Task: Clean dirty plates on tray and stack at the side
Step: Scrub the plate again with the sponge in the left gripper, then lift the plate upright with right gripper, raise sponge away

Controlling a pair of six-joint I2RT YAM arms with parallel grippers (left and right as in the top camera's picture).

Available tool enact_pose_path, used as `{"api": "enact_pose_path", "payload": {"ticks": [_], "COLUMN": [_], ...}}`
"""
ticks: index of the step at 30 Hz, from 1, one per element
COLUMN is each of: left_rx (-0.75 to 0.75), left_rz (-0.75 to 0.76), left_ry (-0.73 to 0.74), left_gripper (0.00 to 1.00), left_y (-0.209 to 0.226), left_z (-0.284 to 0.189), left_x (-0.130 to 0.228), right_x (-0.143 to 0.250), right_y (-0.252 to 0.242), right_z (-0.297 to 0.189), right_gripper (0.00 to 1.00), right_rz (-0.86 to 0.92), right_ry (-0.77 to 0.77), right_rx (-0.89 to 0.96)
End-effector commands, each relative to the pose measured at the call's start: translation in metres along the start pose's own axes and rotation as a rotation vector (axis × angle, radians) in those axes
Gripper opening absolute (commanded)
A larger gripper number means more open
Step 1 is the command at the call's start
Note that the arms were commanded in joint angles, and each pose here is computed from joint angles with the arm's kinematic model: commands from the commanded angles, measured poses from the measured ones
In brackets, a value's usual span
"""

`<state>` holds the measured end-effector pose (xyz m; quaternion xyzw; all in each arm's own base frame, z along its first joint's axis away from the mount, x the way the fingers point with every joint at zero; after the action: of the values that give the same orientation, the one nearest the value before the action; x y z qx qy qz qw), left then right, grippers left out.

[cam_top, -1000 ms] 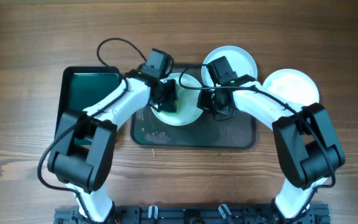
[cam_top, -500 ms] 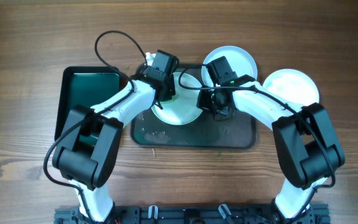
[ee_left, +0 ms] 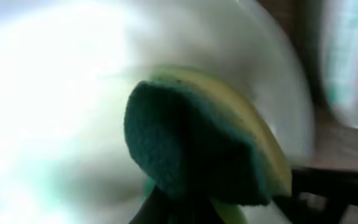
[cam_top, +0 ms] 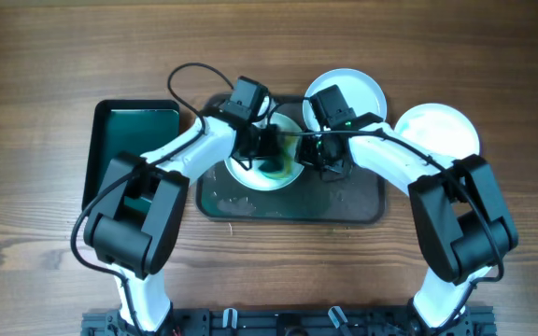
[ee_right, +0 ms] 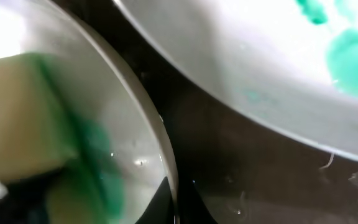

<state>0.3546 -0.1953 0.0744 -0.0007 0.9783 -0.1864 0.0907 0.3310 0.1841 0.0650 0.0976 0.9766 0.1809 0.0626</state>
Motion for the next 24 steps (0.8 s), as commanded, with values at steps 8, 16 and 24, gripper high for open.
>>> {"api": "enact_pose_path", "payload": {"ticks": [8, 16, 24], "left_rx": [-0.334, -0.244, -0.244], "left_rz": [-0.167, -0.147, -0.147], "left_ry": [0.003, 0.022, 0.023], "left_gripper": [0.04, 0.04, 0.04], "left_y": [0.034, 0.026, 0.026], "left_z": [-0.116, -0.128, -0.128], "left_x": [-0.055, -0.060, -0.060], "right_x": [0.014, 0.031, 0.063], "right_y": [-0.006, 0.007, 0.030], "right_z": [0.010, -0.075, -0.184], "right_gripper": [0.04, 0.04, 0.04], "right_rz": [-0.104, -0.322, -0.513], "right_ry": [0.071, -0.283, -0.867], "right_rx": [-0.012, 0.405, 0.808]}}
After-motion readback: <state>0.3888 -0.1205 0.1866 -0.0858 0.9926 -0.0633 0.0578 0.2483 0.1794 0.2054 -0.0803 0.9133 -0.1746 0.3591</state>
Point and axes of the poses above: each gripper's point midway between its finger pads, its own z axis out along the fingers, its own y axis along the line the jaws close on, x = y × z, the point moved 7 cm from there along -z, back along the fingers, and after that the axes turned 2 degrees about -z, right-handed, at the moved point
